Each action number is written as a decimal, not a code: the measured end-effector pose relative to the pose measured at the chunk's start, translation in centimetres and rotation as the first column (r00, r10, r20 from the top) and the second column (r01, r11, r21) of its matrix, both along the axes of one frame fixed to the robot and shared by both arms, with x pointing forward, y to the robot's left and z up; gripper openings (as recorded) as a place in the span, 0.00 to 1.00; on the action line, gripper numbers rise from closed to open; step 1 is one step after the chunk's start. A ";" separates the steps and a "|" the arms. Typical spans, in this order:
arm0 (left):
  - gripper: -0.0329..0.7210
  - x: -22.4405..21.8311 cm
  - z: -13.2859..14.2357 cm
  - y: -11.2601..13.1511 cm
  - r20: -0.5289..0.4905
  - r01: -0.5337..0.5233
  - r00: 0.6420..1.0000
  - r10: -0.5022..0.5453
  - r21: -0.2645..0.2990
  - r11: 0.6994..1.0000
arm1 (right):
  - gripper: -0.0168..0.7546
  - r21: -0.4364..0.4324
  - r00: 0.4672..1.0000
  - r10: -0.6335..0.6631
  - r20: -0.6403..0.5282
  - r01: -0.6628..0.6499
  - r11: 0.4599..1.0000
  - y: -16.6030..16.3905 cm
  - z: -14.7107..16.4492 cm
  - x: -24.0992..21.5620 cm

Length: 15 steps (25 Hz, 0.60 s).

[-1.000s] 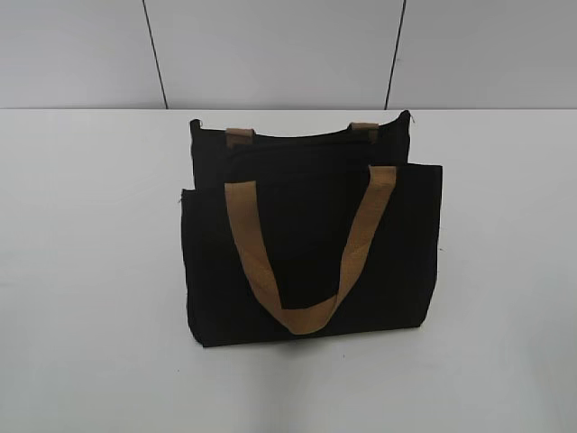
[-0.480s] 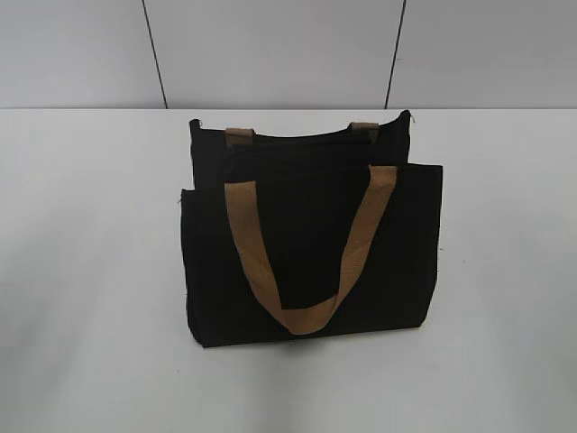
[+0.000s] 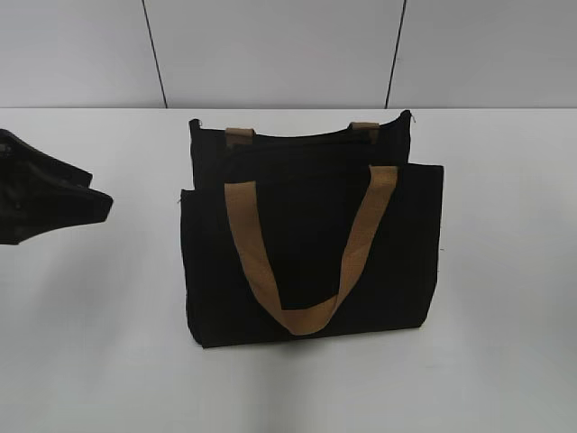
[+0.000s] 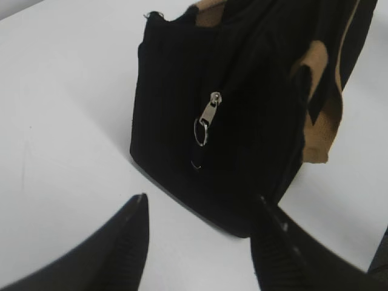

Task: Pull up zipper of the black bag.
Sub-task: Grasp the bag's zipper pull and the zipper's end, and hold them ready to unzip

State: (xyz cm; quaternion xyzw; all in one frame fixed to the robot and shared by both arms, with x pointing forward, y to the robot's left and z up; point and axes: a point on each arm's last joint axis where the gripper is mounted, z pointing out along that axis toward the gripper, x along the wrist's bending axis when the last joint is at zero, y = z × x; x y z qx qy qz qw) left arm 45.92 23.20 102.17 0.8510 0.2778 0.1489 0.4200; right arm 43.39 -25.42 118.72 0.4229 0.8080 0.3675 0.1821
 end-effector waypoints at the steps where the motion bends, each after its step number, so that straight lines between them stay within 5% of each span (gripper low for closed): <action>1: 0.57 0.8 -0.7 -0.1 -0.008 0.017 1.000 -0.017 0.001 1.000 | 0.59 0.004 1.000 0.011 0.005 -0.011 1.000 0.1 0.2 0.5; 5: 0.56 2.9 -4.0 -0.5 -0.011 0.114 0.993 -0.114 0.034 0.993 | 0.59 0.025 0.999 0.046 0.001 -0.046 0.999 0.5 0.4 2.0; 15: 0.56 5.2 -9.5 -1.8 0.087 0.308 0.949 -0.305 -0.023 0.951 | 0.59 0.030 0.998 0.058 -0.023 -0.057 0.998 0.6 -0.2 3.1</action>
